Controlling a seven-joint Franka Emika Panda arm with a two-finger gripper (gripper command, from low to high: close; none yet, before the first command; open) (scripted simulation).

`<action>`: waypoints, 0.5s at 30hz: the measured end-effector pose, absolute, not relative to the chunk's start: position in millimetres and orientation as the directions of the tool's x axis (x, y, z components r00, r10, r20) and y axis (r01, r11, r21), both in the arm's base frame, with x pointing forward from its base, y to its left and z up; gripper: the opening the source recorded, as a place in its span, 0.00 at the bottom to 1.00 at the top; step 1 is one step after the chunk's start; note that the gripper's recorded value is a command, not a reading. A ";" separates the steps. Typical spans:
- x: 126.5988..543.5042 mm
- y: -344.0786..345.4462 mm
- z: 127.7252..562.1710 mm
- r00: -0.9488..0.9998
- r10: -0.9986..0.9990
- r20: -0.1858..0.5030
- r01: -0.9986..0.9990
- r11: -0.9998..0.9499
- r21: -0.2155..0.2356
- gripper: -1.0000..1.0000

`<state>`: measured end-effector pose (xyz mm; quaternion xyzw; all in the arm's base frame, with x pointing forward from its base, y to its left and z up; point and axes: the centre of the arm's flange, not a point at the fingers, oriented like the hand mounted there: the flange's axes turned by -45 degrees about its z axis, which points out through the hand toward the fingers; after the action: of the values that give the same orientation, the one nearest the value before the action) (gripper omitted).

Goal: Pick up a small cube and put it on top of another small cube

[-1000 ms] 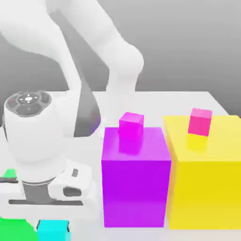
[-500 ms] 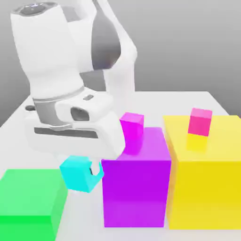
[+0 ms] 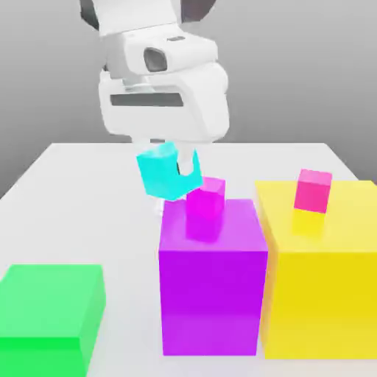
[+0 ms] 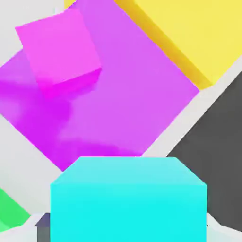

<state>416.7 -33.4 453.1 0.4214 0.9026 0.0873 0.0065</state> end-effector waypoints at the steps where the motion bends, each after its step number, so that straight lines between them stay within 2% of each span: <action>1: 411.3 -29.3 456.6 -0.626 0.778 0.062 0.776 0.612 0.155 0.00; 10: 365.0 9.2 471.8 -0.430 0.902 0.037 0.902 0.427 0.059 0.00; 15: 346.3 26.8 456.4 -0.322 0.947 0.004 0.947 0.322 0.003 0.00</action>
<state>346.3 26.8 456.4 0.5821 0.8131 0.0022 -0.0006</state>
